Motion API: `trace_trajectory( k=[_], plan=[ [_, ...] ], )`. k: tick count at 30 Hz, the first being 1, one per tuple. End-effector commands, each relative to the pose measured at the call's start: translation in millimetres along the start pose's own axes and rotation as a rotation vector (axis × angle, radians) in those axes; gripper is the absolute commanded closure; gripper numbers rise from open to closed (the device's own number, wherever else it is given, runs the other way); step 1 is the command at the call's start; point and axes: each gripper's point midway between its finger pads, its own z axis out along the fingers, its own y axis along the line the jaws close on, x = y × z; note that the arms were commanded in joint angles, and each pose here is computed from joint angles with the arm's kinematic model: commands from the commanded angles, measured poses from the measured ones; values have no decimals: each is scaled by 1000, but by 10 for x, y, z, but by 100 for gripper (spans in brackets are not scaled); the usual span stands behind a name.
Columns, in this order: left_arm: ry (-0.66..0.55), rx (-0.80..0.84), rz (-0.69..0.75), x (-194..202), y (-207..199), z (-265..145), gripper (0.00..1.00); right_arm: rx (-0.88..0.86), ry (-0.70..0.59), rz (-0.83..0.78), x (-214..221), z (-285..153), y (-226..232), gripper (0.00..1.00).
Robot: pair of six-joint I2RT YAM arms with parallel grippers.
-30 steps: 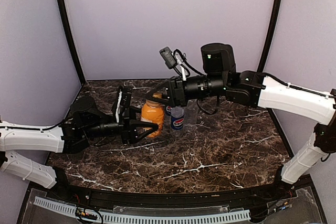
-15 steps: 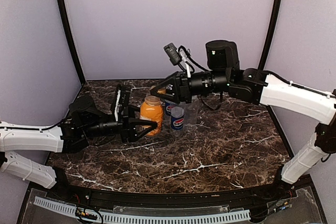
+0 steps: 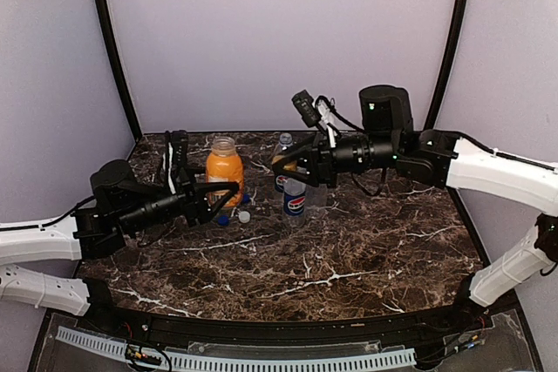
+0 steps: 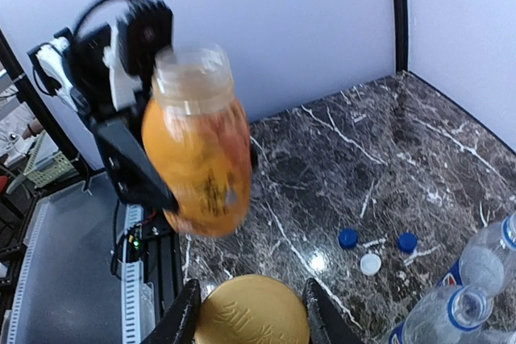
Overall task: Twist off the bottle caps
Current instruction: Place the bottle cap at the center of the board.
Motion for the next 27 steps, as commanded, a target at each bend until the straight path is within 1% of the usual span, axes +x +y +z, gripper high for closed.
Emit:
trace_trajectory(
  k=[1, 2, 3, 7, 10, 16, 22, 27],
  plan=[
    [-63, -346, 26, -189, 516, -350, 92, 94, 70, -32, 536, 246, -190, 80],
    [-90, -367, 29, -275, 526, -428, 92, 101, 98, -29, 675, 328, -209, 80],
    [-88, -411, 35, -292, 586, -483, 92, 106, 106, -38, 753, 426, -219, 80],
    [-104, -480, 56, -459, 632, -659, 91, 132, 186, -49, 1141, 845, -307, 80],
    [-103, -499, 67, -545, 626, -735, 91, 126, 236, -51, 1391, 1182, -361, 79],
    [-127, -495, 82, -708, 574, -821, 91, 177, 351, -57, 1886, 1748, -645, 76],
    [-130, -483, 77, -707, 552, -850, 91, 201, 395, -74, 2089, 2091, -844, 75],
    [-126, -471, 77, -665, 544, -845, 91, 238, 401, -80, 2171, 2211, -973, 75]
  ],
)
